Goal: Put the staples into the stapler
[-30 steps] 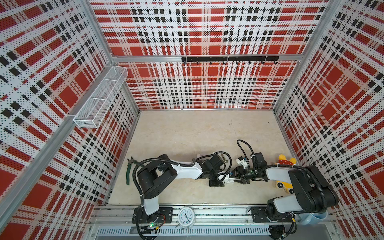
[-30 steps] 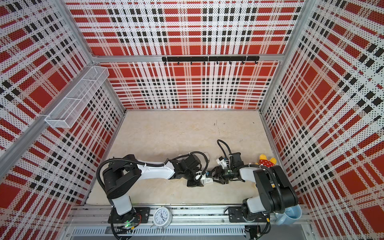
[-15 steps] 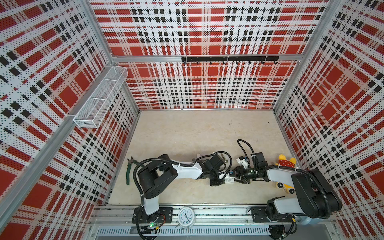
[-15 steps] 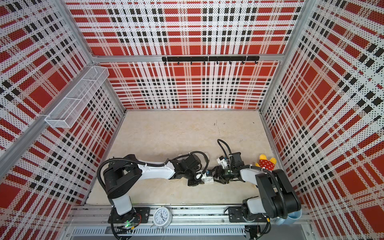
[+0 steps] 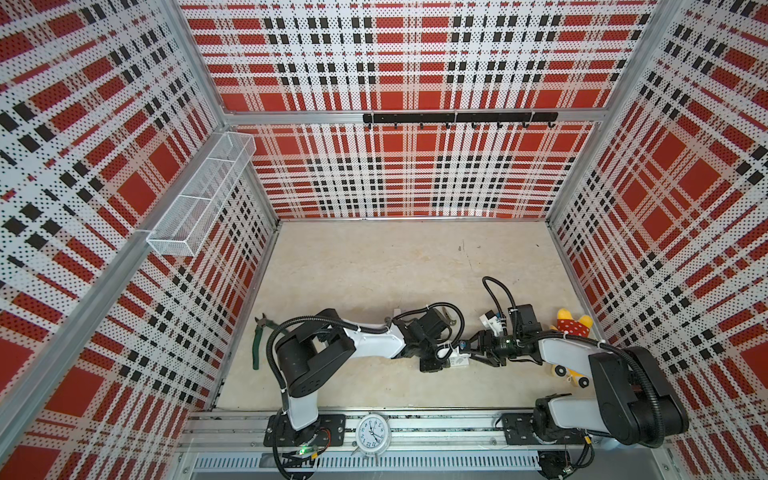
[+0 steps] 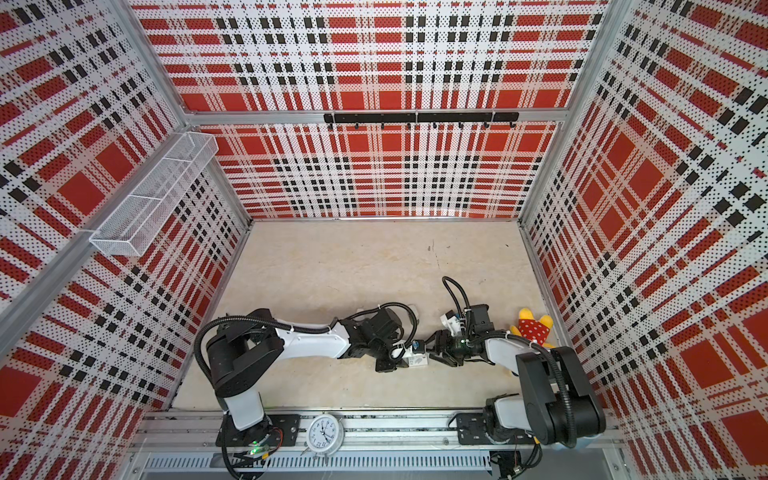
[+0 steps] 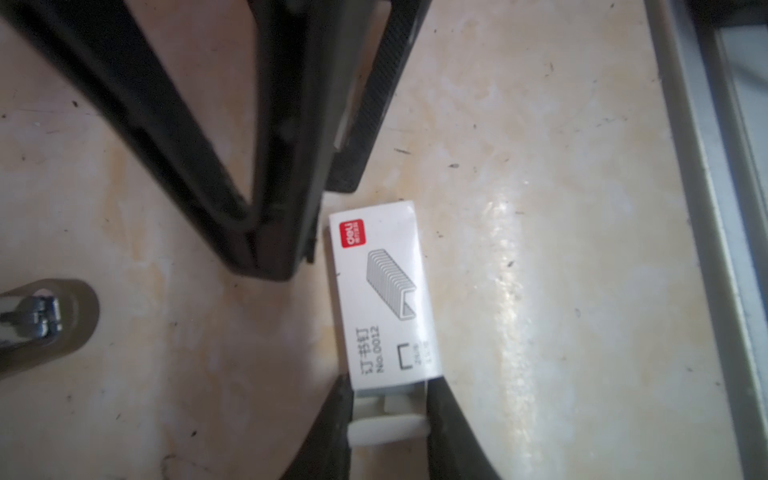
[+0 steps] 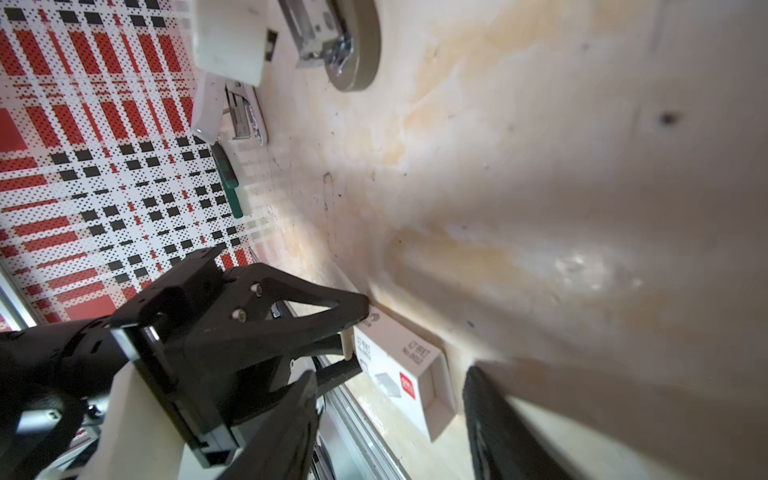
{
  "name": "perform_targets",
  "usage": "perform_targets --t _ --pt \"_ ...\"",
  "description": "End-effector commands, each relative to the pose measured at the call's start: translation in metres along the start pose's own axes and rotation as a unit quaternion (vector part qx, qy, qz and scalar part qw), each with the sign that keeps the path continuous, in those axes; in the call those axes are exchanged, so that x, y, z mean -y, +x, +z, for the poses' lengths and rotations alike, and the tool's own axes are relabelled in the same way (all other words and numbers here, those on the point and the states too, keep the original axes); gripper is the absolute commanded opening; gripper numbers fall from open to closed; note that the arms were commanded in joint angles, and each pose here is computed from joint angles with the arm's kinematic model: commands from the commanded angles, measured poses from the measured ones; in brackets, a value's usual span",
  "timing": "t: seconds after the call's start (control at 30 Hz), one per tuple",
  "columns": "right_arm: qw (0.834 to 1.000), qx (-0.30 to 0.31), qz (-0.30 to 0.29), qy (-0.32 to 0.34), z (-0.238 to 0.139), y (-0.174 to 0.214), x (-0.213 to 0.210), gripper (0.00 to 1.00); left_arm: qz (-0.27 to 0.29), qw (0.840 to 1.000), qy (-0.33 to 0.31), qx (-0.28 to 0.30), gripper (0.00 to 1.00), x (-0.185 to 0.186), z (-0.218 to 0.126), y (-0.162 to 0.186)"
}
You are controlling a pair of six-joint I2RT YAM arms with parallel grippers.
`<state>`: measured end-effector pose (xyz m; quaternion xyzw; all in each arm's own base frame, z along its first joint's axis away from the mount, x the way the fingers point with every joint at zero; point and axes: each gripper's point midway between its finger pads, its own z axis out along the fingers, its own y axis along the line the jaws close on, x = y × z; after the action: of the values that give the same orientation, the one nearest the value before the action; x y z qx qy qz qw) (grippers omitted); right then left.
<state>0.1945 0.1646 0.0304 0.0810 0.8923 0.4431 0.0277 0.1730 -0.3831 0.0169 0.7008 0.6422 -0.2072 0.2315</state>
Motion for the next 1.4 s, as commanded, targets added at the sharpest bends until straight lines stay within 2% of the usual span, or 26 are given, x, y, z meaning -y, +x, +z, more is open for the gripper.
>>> perform_targets --t 0.0,0.23,0.3,0.33,0.6,0.8,1.17,1.37 --pt "1.0 0.004 -0.004 0.02 -0.003 0.001 0.006 0.56 -0.007 0.998 0.02 -0.056 0.31 0.014 0.007 0.033" --pt "1.0 -0.007 0.006 -0.003 0.002 0.007 0.005 0.46 -0.008 0.998 0.018 -0.059 0.31 0.006 0.003 0.034" --pt "1.0 -0.015 0.008 -0.01 0.004 0.009 0.005 0.37 -0.008 0.998 0.02 -0.06 0.31 0.005 0.003 0.034" --pt "1.0 -0.015 0.008 -0.012 0.005 0.008 0.004 0.36 -0.008 0.998 0.021 -0.062 0.31 0.004 0.002 0.035" --pt "1.0 -0.018 -0.006 -0.021 0.009 0.008 0.001 0.35 -0.008 0.997 0.025 -0.069 0.33 -0.001 0.004 0.039" --pt "1.0 -0.015 -0.005 -0.02 0.01 0.008 0.002 0.26 -0.01 0.997 0.022 -0.067 0.33 -0.009 0.002 0.036" --pt "0.999 -0.003 -0.015 -0.028 0.012 0.002 -0.001 0.24 -0.016 0.997 0.039 -0.07 0.34 -0.01 0.005 0.038" --pt "0.999 -0.001 -0.019 -0.03 0.013 0.0 -0.002 0.18 -0.014 0.996 0.043 -0.072 0.34 -0.008 0.007 0.04"
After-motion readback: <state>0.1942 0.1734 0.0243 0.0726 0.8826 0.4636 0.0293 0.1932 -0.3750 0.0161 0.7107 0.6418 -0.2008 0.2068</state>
